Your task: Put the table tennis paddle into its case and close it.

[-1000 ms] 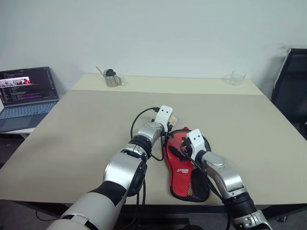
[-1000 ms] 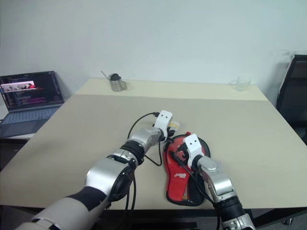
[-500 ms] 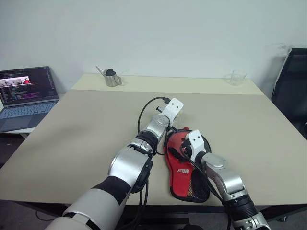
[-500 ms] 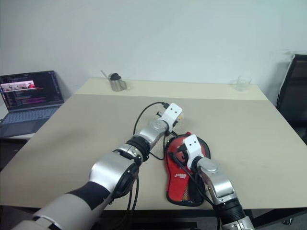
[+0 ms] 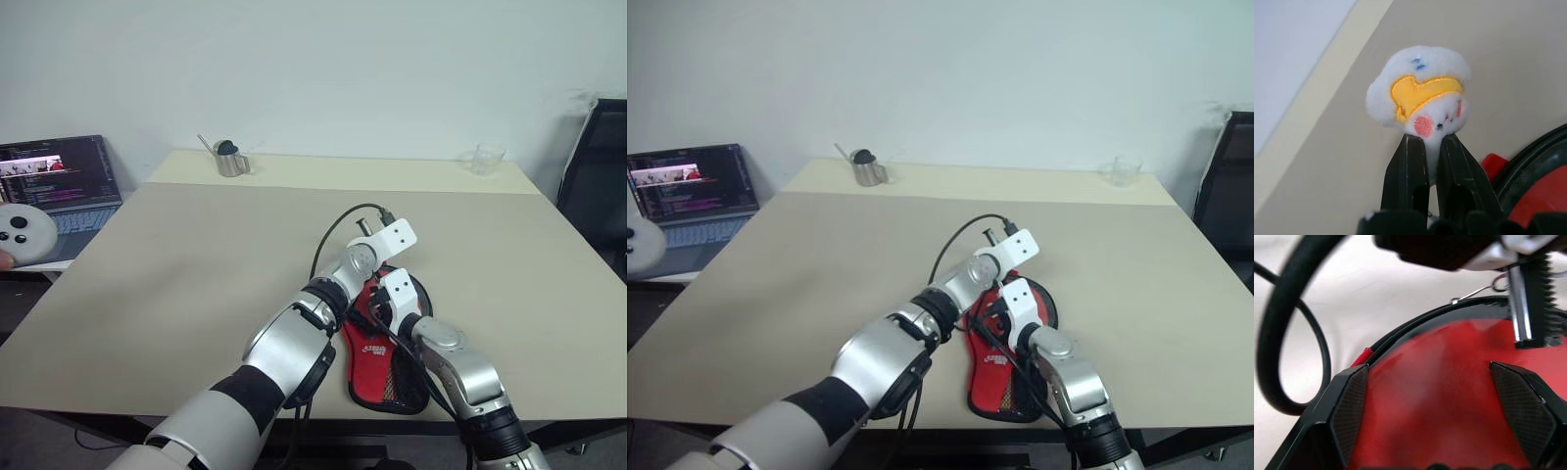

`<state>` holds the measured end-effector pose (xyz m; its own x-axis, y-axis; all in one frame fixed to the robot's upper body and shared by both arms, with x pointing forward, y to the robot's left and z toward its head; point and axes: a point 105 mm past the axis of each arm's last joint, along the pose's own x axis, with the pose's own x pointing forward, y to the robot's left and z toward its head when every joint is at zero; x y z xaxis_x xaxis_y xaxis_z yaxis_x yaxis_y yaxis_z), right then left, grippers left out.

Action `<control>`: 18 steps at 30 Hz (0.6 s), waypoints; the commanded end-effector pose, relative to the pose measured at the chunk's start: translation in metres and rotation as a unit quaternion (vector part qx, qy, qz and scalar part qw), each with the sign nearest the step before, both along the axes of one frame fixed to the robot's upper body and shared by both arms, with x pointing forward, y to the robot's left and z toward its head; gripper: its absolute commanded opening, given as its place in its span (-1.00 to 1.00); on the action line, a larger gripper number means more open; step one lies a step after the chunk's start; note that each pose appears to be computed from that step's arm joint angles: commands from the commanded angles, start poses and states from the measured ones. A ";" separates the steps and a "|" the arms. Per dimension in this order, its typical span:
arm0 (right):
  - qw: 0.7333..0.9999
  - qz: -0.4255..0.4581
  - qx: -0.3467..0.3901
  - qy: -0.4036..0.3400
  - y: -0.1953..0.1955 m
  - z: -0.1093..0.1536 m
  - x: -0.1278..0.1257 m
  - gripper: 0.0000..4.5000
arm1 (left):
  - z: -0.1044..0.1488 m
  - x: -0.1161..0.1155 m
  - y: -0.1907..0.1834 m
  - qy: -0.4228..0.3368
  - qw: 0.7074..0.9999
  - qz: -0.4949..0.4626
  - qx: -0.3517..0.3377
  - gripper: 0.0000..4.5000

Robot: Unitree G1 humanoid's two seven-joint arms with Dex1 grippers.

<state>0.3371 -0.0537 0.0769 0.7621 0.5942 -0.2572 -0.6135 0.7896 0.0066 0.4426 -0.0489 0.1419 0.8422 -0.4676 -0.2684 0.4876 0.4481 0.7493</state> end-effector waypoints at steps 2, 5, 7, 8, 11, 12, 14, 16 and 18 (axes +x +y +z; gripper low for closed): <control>0.996 0.000 -0.010 0.086 0.003 -0.039 -0.017 0.92 | 0.030 -0.019 -0.050 -0.071 0.994 -0.083 0.011 -1.00; 0.996 -0.003 -0.007 0.089 0.004 -0.039 -0.018 0.92 | 0.025 -0.028 -0.062 -0.083 0.990 -0.112 0.027 -1.00; 0.996 -0.004 -0.005 0.092 0.004 -0.039 -0.020 0.92 | 0.019 -0.036 -0.070 -0.084 0.987 -0.131 0.038 -1.00; 0.996 -0.005 -0.004 0.093 0.005 -0.039 -0.020 0.92 | 0.017 -0.039 -0.075 -0.085 0.986 -0.140 0.042 -1.00; 0.995 -0.006 -0.002 0.095 0.006 -0.039 -0.022 0.92 | 0.011 -0.050 -0.086 -0.088 0.981 -0.164 0.052 -1.00; 0.995 -0.006 -0.002 0.096 0.006 -0.039 -0.022 0.92 | 0.009 -0.053 -0.090 -0.087 0.980 -0.171 0.054 -1.00; 0.995 -0.007 -0.001 0.097 0.007 -0.039 -0.023 0.92 | 0.005 -0.059 -0.097 -0.084 0.978 -0.182 0.054 -1.00; 0.995 -0.007 -0.001 0.098 0.008 -0.039 -0.024 0.92 | 0.002 -0.064 -0.101 -0.080 0.977 -0.190 0.053 -1.00; 0.995 -0.008 0.001 0.102 0.007 -0.040 -0.025 0.92 | -0.003 -0.071 -0.107 -0.081 0.973 -0.205 0.060 -1.00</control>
